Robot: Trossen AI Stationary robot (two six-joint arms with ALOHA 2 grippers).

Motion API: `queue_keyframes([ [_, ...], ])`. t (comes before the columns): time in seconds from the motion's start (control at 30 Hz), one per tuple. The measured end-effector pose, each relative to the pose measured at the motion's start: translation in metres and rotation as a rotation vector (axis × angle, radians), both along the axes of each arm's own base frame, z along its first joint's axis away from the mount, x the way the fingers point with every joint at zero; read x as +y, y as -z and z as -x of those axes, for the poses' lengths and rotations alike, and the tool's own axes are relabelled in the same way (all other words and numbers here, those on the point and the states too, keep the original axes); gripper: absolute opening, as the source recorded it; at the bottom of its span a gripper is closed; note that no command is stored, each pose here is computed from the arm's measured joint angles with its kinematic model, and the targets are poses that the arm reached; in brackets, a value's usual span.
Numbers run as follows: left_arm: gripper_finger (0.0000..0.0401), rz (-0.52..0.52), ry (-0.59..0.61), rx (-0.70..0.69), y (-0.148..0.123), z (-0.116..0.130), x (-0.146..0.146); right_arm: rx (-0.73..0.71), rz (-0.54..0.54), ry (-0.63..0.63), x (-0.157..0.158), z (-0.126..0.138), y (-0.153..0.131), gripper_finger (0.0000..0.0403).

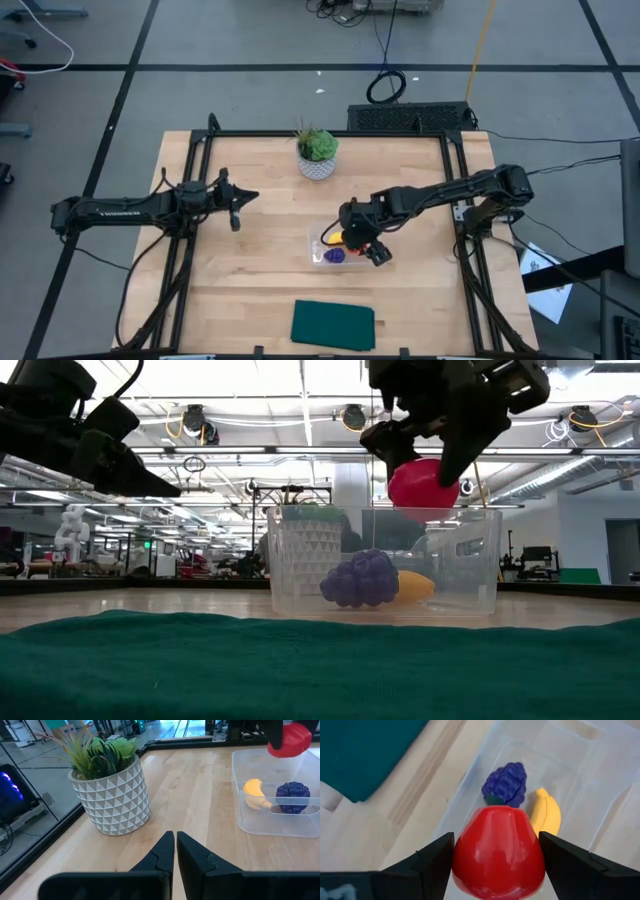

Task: Pick and placing Produce into tupperware
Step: Put the apple into the transparent bin

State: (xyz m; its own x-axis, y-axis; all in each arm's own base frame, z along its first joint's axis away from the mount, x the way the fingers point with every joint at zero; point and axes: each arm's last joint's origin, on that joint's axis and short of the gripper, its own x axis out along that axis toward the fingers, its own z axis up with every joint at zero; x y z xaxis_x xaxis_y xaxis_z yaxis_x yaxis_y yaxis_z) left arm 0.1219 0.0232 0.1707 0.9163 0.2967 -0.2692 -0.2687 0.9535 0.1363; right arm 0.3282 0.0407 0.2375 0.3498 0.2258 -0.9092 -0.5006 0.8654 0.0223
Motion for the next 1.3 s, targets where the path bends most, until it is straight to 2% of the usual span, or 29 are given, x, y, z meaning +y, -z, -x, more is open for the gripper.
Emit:
queue_keyframes([
  [0.37, 0.0026, -0.001, 0.0, 0.0, 0.0, 0.0, 0.0, -0.086, -0.025, 0.028, 0.003, -0.008, -0.004, 0.0265],
  [0.67, 0.0026, -0.002, 0.0, 0.001, 0.0, 0.0, 0.0, -0.054, -0.026, 0.037, 0.003, -0.004, 0.006, 0.0265],
  [0.87, 0.0026, -0.002, 0.001, 0.001, 0.0, 0.0, 0.0, -0.018, -0.001, -0.016, 0.004, 0.004, 0.023, 0.0265],
  [1.1, 0.0026, -0.002, 0.001, 0.001, 0.0, 0.0, 0.0, -0.056, 0.019, -0.076, 0.006, 0.002, 0.024, 0.0265],
  [1.3, 0.0026, -0.002, 0.0, 0.001, 0.0, 0.0, 0.0, -0.062, 0.015, -0.066, 0.006, 0.002, 0.023, 0.0265],
])
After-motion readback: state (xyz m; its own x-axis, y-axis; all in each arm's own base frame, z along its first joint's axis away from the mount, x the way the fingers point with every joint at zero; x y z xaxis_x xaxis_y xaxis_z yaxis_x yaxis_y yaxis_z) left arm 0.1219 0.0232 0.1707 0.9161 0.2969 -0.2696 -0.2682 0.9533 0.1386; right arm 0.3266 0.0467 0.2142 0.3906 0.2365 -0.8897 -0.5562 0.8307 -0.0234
